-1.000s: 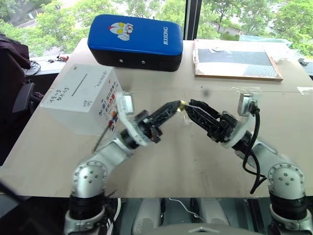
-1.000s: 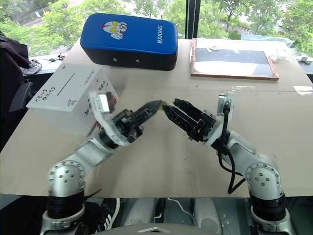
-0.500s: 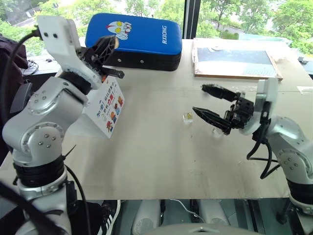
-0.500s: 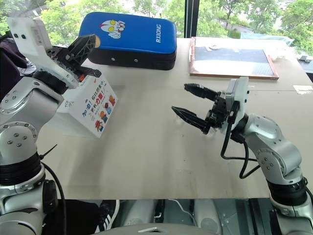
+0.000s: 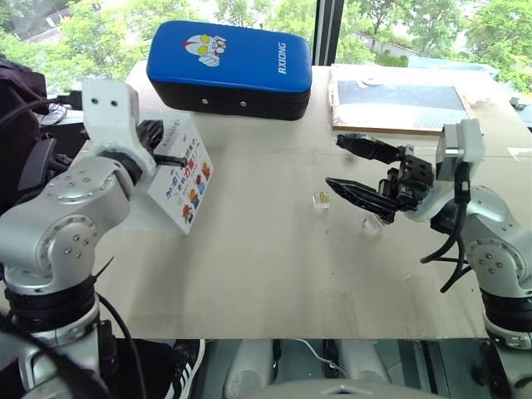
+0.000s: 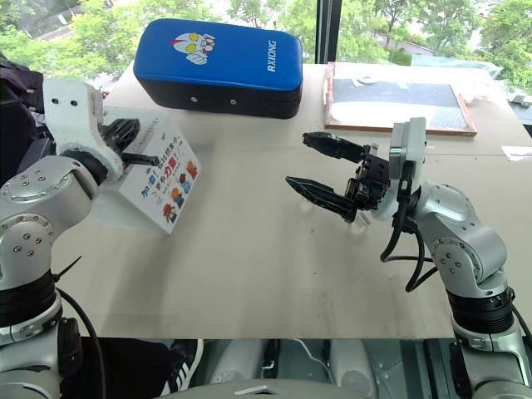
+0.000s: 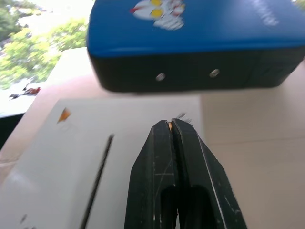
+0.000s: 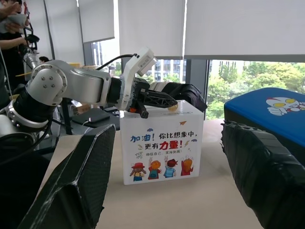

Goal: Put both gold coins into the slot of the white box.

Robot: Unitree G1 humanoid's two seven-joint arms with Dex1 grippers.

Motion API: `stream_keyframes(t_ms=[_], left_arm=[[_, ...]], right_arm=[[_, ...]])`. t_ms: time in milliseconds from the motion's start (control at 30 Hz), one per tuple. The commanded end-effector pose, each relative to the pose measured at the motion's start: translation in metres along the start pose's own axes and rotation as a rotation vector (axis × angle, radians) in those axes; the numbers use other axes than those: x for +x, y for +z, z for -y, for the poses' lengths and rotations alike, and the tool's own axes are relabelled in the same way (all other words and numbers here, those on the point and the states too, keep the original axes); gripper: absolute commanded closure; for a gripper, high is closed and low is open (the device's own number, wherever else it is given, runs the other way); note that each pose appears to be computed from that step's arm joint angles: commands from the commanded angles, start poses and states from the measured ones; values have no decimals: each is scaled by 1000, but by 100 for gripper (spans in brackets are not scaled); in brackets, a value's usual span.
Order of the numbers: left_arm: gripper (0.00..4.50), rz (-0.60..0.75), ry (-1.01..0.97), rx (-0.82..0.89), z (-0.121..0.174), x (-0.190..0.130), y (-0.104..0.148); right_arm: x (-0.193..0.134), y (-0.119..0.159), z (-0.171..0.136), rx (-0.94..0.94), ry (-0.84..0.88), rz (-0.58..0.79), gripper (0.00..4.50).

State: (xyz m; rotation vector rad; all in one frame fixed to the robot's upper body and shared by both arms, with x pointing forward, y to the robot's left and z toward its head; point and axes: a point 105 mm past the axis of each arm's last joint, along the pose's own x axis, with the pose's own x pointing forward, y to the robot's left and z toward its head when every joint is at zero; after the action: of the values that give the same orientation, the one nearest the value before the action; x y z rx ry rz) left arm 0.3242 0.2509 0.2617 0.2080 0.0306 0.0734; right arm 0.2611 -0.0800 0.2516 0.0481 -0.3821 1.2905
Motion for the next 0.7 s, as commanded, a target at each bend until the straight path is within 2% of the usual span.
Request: stream_keyframes(t_ms=[33, 467, 700], left_arm=[[450, 58, 54, 34, -16, -10, 16], [450, -70, 52, 57, -39, -14, -22], [450, -75, -32, 41, -33, -12, -34]], right_arm=[[4, 9, 1, -40, 18, 38, 71], [5, 7, 4, -50, 25, 38, 71], [5, 7, 4, -58, 17, 34, 71]])
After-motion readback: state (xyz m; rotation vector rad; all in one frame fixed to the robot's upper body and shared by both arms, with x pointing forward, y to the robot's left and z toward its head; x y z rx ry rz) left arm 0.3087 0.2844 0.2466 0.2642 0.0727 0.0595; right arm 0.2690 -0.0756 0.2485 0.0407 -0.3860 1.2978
